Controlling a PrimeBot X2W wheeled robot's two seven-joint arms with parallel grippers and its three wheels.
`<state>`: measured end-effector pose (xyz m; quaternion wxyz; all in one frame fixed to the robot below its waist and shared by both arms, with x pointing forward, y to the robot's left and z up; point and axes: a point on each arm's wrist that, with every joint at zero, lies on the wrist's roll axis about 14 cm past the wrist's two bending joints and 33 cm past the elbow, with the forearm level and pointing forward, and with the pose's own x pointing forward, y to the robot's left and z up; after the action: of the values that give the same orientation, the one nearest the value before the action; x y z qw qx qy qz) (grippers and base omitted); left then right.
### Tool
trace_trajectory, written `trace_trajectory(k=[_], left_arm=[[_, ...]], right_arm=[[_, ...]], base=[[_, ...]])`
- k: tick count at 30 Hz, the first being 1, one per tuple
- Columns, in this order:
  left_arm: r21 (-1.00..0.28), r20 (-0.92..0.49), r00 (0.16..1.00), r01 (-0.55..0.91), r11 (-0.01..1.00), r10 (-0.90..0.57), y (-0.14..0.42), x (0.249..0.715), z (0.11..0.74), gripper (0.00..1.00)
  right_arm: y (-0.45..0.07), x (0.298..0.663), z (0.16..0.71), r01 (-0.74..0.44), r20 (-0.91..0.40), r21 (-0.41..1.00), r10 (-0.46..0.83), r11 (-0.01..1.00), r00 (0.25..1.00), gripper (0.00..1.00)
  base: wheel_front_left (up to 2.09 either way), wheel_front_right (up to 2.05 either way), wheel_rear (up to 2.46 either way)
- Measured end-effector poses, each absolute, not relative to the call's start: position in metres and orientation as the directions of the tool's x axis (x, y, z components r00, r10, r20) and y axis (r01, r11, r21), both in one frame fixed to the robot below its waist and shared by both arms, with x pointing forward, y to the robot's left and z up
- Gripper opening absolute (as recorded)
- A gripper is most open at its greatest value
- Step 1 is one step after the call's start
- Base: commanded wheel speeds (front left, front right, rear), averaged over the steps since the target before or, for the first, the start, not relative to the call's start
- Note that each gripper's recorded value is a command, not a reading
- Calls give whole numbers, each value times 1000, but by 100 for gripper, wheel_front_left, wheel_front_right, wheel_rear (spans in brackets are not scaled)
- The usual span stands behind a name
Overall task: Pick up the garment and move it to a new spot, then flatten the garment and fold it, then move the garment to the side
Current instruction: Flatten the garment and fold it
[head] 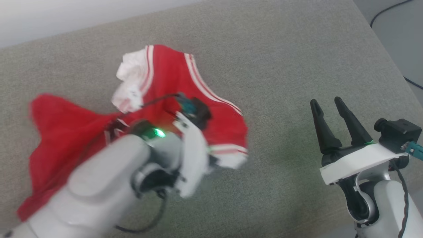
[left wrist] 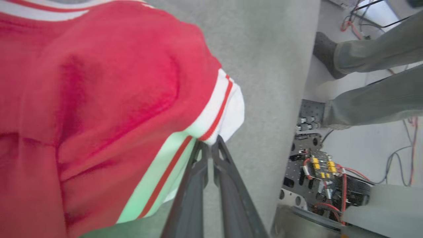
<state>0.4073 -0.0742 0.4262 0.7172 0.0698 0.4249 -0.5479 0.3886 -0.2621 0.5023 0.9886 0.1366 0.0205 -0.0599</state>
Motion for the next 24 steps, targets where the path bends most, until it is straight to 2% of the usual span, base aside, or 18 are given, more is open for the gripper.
trace_trajectory(k=[5,6,8,14,21,24], left_arm=[[-433,-642,-48,846,311,-765,-94,374,435,0],[-439,-644,-54,843,311,-763,-93,371,433,18],[-440,-648,-56,841,314,-759,-91,369,429,100],[-416,-640,13,835,360,-768,-76,388,438,100],[-317,-618,204,819,478,-759,-48,442,480,100],[-237,-614,301,812,534,-730,-31,470,496,100]], right_arm=[[-260,391,504,115,-54,270,-105,956,993,100],[-259,392,503,114,-55,271,-103,956,993,100],[-257,393,502,110,-57,274,-98,955,994,100],[-252,397,505,92,-50,277,-81,957,995,100],[-247,400,511,66,-35,271,-59,960,998,100],[-245,402,513,54,-32,269,-47,962,998,100]], base=[[0,0,0],[0,0,0],[0,0,0],[0,0,0],[0,0,0],[0,0,0]])
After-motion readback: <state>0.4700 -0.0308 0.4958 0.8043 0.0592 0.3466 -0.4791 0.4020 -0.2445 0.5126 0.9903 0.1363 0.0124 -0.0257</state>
